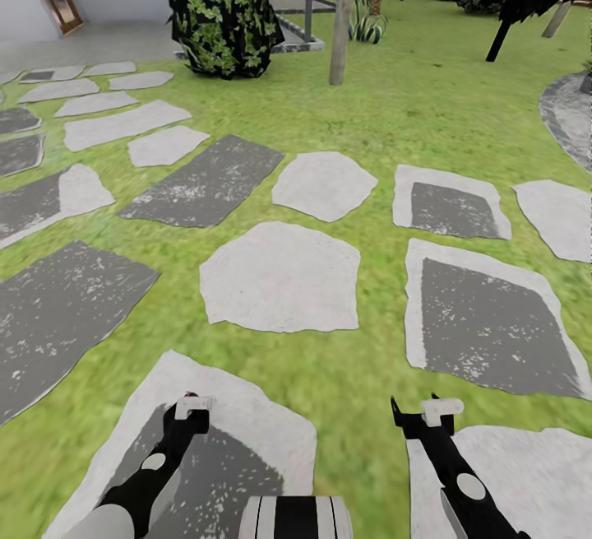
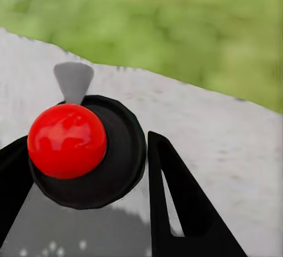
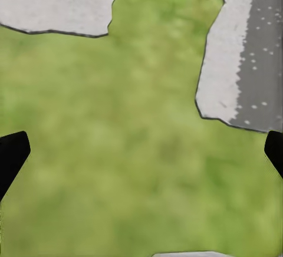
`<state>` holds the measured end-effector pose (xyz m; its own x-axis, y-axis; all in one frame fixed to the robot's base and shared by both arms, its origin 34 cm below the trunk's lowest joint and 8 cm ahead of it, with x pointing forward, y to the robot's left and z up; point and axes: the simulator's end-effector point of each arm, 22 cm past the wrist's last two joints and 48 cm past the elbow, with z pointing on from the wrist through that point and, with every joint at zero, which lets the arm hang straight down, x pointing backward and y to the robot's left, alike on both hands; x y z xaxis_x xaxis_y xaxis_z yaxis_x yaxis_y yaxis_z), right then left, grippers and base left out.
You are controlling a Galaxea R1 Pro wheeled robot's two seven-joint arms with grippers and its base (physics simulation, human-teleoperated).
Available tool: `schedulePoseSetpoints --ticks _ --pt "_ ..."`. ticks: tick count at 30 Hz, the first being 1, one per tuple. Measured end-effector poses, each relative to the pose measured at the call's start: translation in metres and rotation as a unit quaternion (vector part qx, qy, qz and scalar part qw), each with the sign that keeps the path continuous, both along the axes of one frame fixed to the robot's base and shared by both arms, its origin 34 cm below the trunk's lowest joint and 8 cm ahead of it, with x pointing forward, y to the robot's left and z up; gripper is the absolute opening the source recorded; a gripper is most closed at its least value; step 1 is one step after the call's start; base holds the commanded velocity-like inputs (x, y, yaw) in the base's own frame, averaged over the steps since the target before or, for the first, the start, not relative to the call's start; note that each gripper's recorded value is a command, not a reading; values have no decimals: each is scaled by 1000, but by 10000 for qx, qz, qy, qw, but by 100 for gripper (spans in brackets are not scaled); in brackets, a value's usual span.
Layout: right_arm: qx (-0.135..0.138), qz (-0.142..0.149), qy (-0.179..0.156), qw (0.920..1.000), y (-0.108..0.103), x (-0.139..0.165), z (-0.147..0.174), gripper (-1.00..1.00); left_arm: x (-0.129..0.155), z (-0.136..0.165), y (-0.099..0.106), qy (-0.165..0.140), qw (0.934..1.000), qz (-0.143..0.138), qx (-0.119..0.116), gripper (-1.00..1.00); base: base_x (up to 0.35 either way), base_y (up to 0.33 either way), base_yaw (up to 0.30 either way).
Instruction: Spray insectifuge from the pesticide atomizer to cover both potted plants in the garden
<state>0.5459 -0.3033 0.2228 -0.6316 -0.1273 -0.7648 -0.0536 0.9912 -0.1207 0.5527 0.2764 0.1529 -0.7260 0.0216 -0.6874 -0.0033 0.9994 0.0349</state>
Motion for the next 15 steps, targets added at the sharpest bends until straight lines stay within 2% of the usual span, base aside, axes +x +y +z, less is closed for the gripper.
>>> schedulePoseSetpoints --ticks 6,7,10,11,15 --pt "9 0 -101 9999 1 5 10 100 6 11 2 -74 10000 13 5 -100 0 0 -22" --pt "10 -38 89 10000 -1 -15 -6 100 7 12 -3 -84 10000 19 -39 -100 0 0 -154" --pt "-3 -38 30 10000 -4 -15 -1 100 9 18 -4 -121 9999 17 -46 -100 0 0 -206" --pt "-30 -32 47 10000 -9 -27 -8 100 5 17 2 -93 10000 18 -6 -100 0 0 -230" --pt "-63 -55 112 9999 -15 -41 -12 100 -4 19 3 6 10000 -54 40 -100 0 0 -231"
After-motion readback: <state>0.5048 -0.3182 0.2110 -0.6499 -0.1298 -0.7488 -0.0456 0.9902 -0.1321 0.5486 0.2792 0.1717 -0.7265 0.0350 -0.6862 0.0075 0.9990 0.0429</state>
